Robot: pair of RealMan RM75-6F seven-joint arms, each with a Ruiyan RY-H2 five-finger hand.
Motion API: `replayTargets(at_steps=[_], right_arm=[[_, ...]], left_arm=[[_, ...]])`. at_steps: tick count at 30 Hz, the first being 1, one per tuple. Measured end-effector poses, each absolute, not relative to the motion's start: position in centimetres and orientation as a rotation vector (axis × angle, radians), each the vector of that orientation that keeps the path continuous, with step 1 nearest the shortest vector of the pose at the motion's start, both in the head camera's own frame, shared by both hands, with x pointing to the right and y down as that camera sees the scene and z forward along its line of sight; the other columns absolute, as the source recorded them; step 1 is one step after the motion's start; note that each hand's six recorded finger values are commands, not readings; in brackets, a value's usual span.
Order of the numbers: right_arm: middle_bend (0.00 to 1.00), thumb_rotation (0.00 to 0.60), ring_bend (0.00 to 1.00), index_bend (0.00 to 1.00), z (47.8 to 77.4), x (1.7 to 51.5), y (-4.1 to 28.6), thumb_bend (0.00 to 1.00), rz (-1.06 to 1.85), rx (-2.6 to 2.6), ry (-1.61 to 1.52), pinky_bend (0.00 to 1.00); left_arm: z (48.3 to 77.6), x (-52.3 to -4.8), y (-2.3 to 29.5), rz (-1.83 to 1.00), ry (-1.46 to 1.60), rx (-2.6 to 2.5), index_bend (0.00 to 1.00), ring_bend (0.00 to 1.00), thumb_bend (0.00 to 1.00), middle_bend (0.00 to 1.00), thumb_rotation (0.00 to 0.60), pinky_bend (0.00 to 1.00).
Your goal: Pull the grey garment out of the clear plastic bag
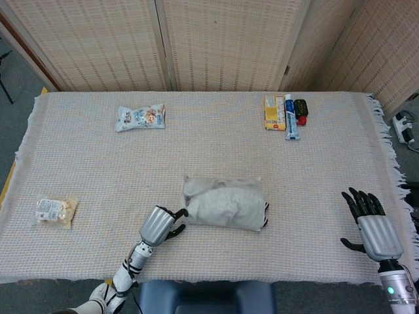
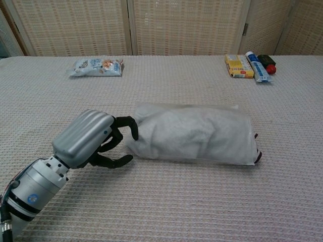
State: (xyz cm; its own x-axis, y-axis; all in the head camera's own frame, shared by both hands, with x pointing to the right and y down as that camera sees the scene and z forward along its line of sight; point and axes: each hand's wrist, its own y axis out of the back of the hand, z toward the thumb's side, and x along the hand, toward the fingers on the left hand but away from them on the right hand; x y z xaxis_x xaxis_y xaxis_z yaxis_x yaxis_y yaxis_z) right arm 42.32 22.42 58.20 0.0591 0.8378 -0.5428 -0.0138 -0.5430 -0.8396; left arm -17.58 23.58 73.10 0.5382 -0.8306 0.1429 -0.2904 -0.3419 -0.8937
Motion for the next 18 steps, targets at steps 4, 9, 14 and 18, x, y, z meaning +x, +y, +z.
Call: replayTargets(at_steps=[4, 9, 14, 18], right_arm=[[0.00, 0.600, 0.00, 0.00, 58.15, 42.33, 22.42, 0.03, 1.565, -1.655, -0.839, 0.00], [0.00, 0.600, 0.00, 0.00, 58.00, 42.18, 22.54, 0.03, 1.557, -1.684, -0.839, 0.00], [0.00, 0.600, 0.00, 0.00, 58.13, 41.98, 22.73, 0.03, 1.557, -1.703, -0.827, 0.00], [0.00, 0.600, 0.00, 0.00, 58.40, 41.82, 22.82, 0.03, 1.560, -1.711, -0.816, 0.00]], left_arm=[[73.31, -17.39, 23.42, -0.767, 0.916, -1.887, 0.55, 1.00, 0.32, 1.00, 0.600, 1.00], [73.86, -17.55, 23.13, -0.788, 0.896, -1.873, 0.58, 1.00, 0.36, 1.00, 0.600, 1.00], [73.96, -17.62, 22.84, -0.785, 0.891, -1.873, 0.64, 1.00, 0.45, 1.00, 0.600, 1.00], [73.75, -17.60, 22.80, -0.767, 0.900, -1.879, 0.70, 1.00, 0.51, 1.00, 0.600, 1.00]])
